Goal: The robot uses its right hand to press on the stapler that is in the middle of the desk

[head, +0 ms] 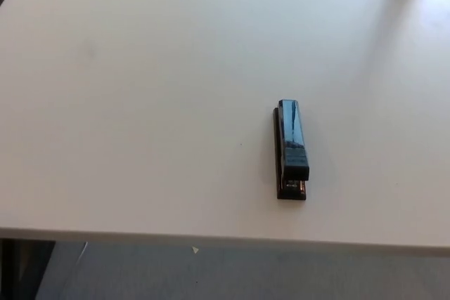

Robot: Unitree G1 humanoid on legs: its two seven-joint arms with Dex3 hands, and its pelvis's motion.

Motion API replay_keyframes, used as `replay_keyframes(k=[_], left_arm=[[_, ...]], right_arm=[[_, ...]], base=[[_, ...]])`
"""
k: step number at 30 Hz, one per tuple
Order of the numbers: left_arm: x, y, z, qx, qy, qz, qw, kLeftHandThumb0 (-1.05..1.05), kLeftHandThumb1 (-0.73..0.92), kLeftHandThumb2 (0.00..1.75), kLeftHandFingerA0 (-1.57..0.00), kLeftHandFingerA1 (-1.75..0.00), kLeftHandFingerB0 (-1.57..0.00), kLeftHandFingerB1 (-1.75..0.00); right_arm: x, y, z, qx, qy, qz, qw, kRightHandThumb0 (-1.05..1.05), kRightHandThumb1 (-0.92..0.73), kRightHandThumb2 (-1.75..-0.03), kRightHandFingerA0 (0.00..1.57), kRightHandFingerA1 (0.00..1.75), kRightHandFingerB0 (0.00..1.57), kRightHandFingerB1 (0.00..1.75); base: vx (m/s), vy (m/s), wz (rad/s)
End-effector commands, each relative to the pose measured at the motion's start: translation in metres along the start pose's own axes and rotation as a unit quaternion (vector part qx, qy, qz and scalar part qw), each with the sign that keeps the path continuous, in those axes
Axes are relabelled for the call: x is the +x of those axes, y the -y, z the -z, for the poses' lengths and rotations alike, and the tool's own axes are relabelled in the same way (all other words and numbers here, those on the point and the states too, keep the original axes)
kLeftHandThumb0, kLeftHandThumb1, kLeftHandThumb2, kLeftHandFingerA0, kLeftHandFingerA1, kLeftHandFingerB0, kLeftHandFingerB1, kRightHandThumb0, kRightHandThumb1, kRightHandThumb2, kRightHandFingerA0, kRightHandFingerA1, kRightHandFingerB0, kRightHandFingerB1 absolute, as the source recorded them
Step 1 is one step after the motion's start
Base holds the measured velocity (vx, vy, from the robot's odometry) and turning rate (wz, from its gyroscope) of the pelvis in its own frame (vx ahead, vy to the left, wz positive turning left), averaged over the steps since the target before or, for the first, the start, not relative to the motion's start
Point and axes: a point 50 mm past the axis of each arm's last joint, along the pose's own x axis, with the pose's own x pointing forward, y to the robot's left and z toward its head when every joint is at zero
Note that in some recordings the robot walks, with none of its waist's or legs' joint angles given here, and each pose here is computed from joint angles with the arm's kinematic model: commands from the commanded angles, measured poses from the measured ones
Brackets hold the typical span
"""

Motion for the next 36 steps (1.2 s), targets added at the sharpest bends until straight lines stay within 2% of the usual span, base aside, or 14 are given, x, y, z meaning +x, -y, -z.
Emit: replay_keyframes(k=[1, 2, 3, 4, 11, 12, 14, 15, 16, 18, 19, 28, 29, 36], left_arm=[[-0.004, -0.025, -0.018, -0.041, 0.082, -0.001, 0.996, -0.63, 0.80, 1.05, -0.02, -0.33, -0.05, -0.29], [-0.004, -0.025, -0.018, -0.039, 0.083, -0.003, 0.996, -0.60, 0.92, 0.77, -0.07, -0.22, -0.07, -0.19], [-0.004, -0.025, -0.018, -0.036, 0.083, -0.004, 0.996, -0.64, 0.81, 1.05, 0.00, -0.33, -0.08, -0.30], [-0.003, -0.025, -0.021, -0.027, 0.083, -0.009, 0.996, -0.60, 0.81, 1.07, -0.01, -0.35, -0.04, -0.32], [0.004, -0.026, -0.040, -0.030, 0.098, -0.017, 0.995, -0.67, 0.81, 1.07, 0.00, -0.36, -0.11, -0.29], [0.005, -0.027, -0.043, -0.033, 0.104, -0.017, 0.994, -0.64, 0.92, 0.80, -0.10, -0.30, -0.07, -0.20], [0.007, -0.028, -0.053, -0.028, 0.117, -0.019, 0.993, -0.67, 0.82, 1.07, 0.00, -0.36, -0.10, -0.30], [0.008, -0.028, -0.056, -0.027, 0.120, -0.020, 0.992, -0.66, 0.80, 1.08, 0.00, -0.37, -0.12, -0.31], [0.009, -0.028, -0.060, -0.030, 0.124, -0.020, 0.992, -0.65, 0.92, 0.76, -0.09, -0.27, -0.09, -0.20], [0.011, -0.027, -0.065, -0.032, 0.132, -0.014, 0.991, -0.66, 0.92, 0.74, -0.07, -0.25, -0.08, -0.19], [0.011, -0.027, -0.067, -0.035, 0.133, -0.015, 0.990, -0.72, 0.81, 1.07, -0.03, -0.33, -0.11, -0.29], [0.013, -0.026, -0.069, -0.035, 0.132, -0.020, 0.990, -0.70, 0.80, 1.07, 0.00, -0.36, -0.12, -0.31], [0.013, -0.026, -0.071, -0.034, 0.134, -0.020, 0.990, -0.66, 0.92, 0.73, -0.09, -0.26, -0.10, -0.21], [0.014, -0.028, -0.078, -0.027, 0.143, -0.022, 0.989, -0.72, 0.92, 0.76, -0.10, -0.30, -0.10, -0.21]], right_arm=[[-0.003, 0.024, -0.026, 0.064, 0.115, 0.211, 0.969, -0.13, -0.77, -1.19, 0.75, 0.81, 0.09, 0.50], [-0.002, 0.030, -0.027, 0.070, 0.109, 0.219, 0.967, -0.27, -0.92, -0.74, 0.55, 0.54, 0.19, 0.34], [-0.002, 0.032, -0.028, 0.069, 0.110, 0.221, 0.967, -0.20, -0.92, -0.71, 0.73, 0.67, 0.20, 0.34], [-0.002, 0.038, -0.032, 0.075, 0.115, 0.220, 0.966, -0.01, -0.92, -0.68, 0.82, 0.82, 0.18, 0.32], [-0.004, 0.081, -0.043, 0.124, 0.118, 0.301, 0.938, 0.04, -0.84, -0.65, 0.93, 0.86, 0.65, 0.47], [-0.005, 0.087, -0.045, 0.130, 0.120, 0.308, 0.935, 0.05, -0.81, -0.64, 0.94, 0.83, 0.67, 0.49], [-0.006, 0.097, -0.050, 0.153, 0.129, 0.321, 0.926, 0.06, -0.84, -0.66, 0.94, 0.85, 0.66, 0.50], [-0.007, 0.102, -0.051, 0.171, 0.131, 0.328, 0.920, 0.04, -0.81, -0.65, 0.94, 0.82, 0.68, 0.52], [-0.009, 0.109, -0.051, 0.181, 0.131, 0.342, 0.913, 0.04, -0.81, -0.63, 0.93, 0.73, 0.69, 0.54], [-0.014, 0.122, -0.050, 0.201, 0.137, 0.366, 0.898, 0.06, -0.76, -0.62, 0.88, 0.82, 0.69, 0.60], [-0.017, 0.128, -0.049, 0.210, 0.140, 0.374, 0.892, 0.02, -0.75, -0.61, 0.91, 0.90, 0.66, 0.61], [-0.036, 0.169, -0.046, 0.303, 0.147, 0.464, 0.819, 0.03, -0.76, -0.62, 0.94, 0.71, 0.65, 0.52], [-0.039, 0.175, -0.049, 0.322, 0.160, 0.471, 0.806, 0.04, -0.79, -0.62, 0.93, 0.76, 0.66, 0.57], [-0.069, 0.219, -0.063, 0.382, 0.216, 0.552, 0.708, 0.07, -0.76, -0.62, 0.91, 0.68, 0.70, 0.57]], base=[[0.00, 0.000, 0.00], [0.00, 0.000, 0.00], [0.00, 0.000, 0.00], [0.00, 0.000, 0.00], [0.00, 0.000, 0.00], [0.00, 0.000, 0.00], [0.00, 0.000, 0.00], [0.00, 0.000, 0.00], [0.00, 0.000, 0.00], [0.00, 0.000, 0.00], [0.00, 0.000, 0.00], [0.00, 0.000, 0.00], [0.00, 0.000, 0.00], [0.00, 0.000, 0.00]])
